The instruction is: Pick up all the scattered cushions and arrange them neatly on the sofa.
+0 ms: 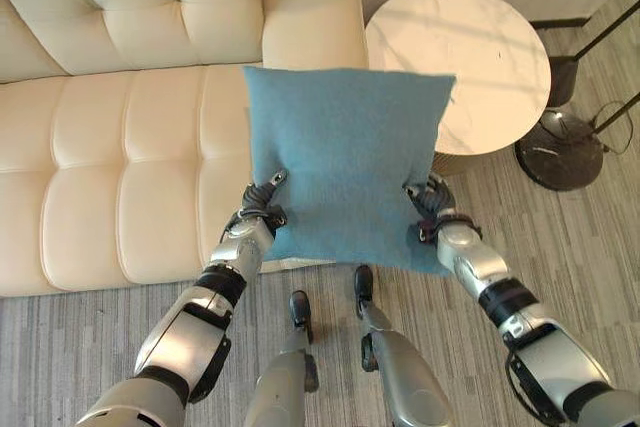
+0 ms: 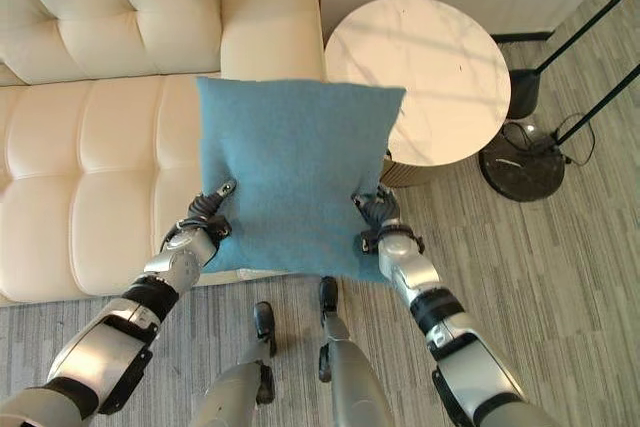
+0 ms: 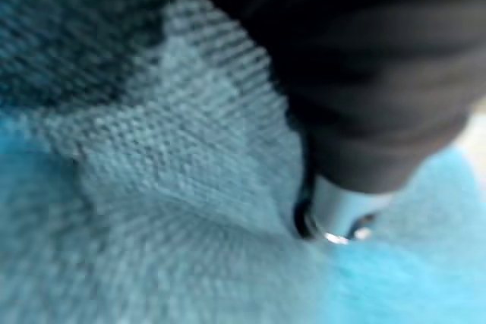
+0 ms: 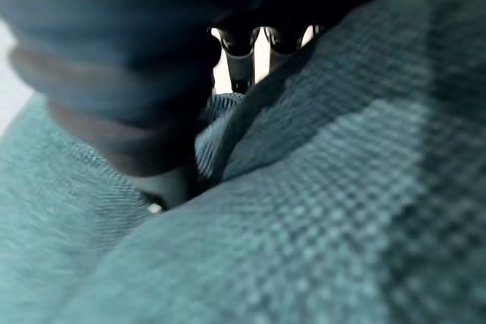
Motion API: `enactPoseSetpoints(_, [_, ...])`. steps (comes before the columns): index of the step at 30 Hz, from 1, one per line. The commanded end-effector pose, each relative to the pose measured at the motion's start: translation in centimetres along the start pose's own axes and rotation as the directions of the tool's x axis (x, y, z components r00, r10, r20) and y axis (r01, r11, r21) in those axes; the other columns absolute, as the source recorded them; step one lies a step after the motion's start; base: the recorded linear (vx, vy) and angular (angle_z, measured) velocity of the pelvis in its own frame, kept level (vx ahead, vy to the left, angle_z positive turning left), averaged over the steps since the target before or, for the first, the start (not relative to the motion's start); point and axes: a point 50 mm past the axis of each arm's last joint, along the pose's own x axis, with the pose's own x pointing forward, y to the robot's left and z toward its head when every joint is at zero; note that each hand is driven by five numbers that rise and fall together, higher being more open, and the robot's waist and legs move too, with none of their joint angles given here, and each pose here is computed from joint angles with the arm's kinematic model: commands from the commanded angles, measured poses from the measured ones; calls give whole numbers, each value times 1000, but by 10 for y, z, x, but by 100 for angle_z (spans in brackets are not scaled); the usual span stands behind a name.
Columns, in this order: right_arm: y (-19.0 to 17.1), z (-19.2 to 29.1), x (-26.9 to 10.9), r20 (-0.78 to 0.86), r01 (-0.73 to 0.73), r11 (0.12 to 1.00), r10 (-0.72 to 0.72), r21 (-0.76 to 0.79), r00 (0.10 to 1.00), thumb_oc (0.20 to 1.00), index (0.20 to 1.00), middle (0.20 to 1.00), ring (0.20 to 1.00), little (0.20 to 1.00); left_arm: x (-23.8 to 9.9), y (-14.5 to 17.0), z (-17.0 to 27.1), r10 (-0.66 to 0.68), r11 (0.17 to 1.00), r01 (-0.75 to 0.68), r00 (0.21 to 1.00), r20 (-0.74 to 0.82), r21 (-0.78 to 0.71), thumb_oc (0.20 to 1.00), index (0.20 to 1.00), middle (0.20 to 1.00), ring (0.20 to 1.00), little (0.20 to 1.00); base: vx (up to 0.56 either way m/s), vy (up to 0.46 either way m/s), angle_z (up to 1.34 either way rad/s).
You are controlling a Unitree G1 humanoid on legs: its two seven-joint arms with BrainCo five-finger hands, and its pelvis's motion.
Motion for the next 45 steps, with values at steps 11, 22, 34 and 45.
enactPoseSetpoints(11, [47, -22, -48, 38, -236, 939, 234, 250, 972, 200, 200, 200, 200, 200, -70, -64, -58, -348, 930, 338, 936, -53, -143, 200, 200, 200, 200, 200, 5, 101, 4])
enactPoseSetpoints(22, [22, -27, -76, 125, -231, 954, 210, 192, 970, 200, 200, 200, 200, 200, -88, 1, -44, -162, 987, 162, 982, 98, -1, 200, 200, 200, 200, 200, -106, 24, 3])
enactPoseSetpoints(34, [-9, -24, -106, 196, -249, 963, 226, 103, 954, 200, 200, 200, 200, 200, -112, 54, -42, -20, 996, 8, 990, 138, 89, 200, 200, 200, 200, 200, -256, -275, 28])
enactPoseSetpoints(45, [-12, -19, -112, 215, -278, 958, 257, 71, 942, 200, 200, 200, 200, 200, -125, 48, -40, -83, 995, 73, 983, 165, 67, 200, 200, 200, 200, 200, -190, -96, 94])
